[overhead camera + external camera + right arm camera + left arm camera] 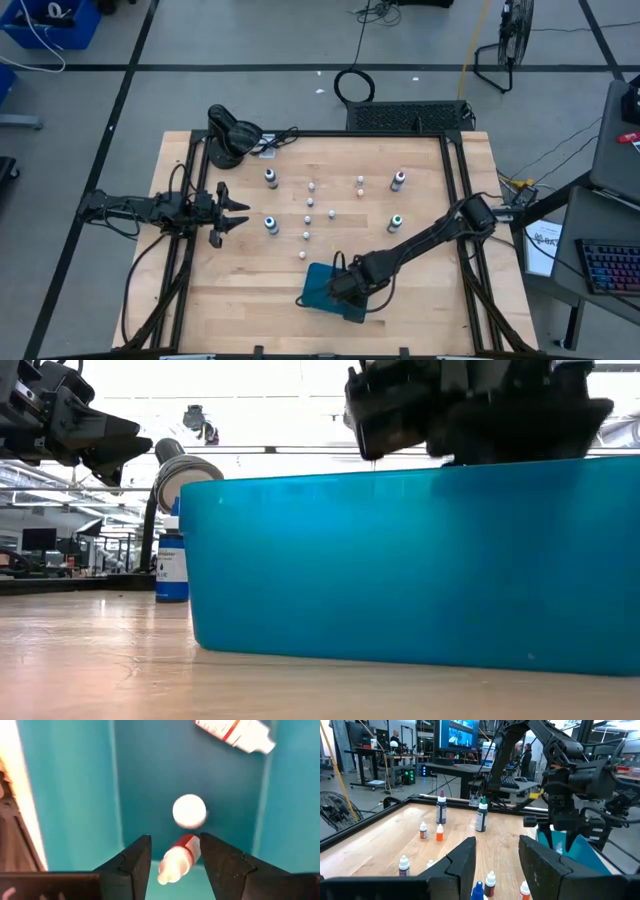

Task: Pick & Place food coloring
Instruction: Put the small yellow coloring bottle into the blue bin

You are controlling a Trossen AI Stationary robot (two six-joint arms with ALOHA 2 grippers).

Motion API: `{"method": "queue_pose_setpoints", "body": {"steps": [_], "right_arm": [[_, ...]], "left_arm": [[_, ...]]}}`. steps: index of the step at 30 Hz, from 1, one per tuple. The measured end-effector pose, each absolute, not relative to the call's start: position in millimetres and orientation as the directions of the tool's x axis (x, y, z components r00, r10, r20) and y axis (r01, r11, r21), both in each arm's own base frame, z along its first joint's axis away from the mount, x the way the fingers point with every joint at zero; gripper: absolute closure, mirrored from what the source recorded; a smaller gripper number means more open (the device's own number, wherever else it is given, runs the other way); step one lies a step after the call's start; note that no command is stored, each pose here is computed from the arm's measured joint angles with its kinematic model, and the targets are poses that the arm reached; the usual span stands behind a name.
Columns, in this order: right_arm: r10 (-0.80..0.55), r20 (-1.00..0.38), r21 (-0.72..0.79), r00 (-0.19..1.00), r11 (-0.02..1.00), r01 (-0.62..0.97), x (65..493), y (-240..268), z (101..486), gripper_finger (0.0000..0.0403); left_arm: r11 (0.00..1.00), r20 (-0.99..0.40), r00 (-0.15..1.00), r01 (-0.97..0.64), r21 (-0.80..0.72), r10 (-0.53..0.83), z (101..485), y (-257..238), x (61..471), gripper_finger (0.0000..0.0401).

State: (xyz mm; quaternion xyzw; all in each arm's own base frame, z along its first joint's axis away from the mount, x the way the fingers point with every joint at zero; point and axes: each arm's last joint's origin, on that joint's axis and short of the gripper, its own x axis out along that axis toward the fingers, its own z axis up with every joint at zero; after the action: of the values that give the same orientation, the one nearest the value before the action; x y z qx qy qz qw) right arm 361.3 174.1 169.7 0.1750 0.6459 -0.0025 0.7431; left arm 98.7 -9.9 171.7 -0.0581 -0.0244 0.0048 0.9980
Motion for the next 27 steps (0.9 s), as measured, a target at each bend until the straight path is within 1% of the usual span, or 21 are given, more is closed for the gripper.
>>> {"method": "queue_pose_setpoints", "body": {"steps": [4,18,21,27], "right_arm": [[0.208,-0.958,0.253,0.195,0.937,0.24,360,173,178,0.0247],[0.238,-0.93,0.303,0.28,0.928,0.216,353,169,213,0.0248],[0.211,-0.917,0.286,0.339,0.939,0.19,349,165,229,0.0248],[0.112,-0.871,0.195,0.478,0.972,0.128,341,146,266,0.0248]], "left_arm": [[0.993,0.048,0.999,-0.007,-0.116,0.012,172,-10,99,0.0249],[0.993,0.047,0.999,-0.007,-0.116,0.012,172,-10,99,0.0249],[0.993,0.048,0.999,-0.007,-0.116,0.012,172,-10,99,0.0249],[0.993,0.048,0.999,-0.007,-0.116,0.012,172,-10,99,0.0249]]}}
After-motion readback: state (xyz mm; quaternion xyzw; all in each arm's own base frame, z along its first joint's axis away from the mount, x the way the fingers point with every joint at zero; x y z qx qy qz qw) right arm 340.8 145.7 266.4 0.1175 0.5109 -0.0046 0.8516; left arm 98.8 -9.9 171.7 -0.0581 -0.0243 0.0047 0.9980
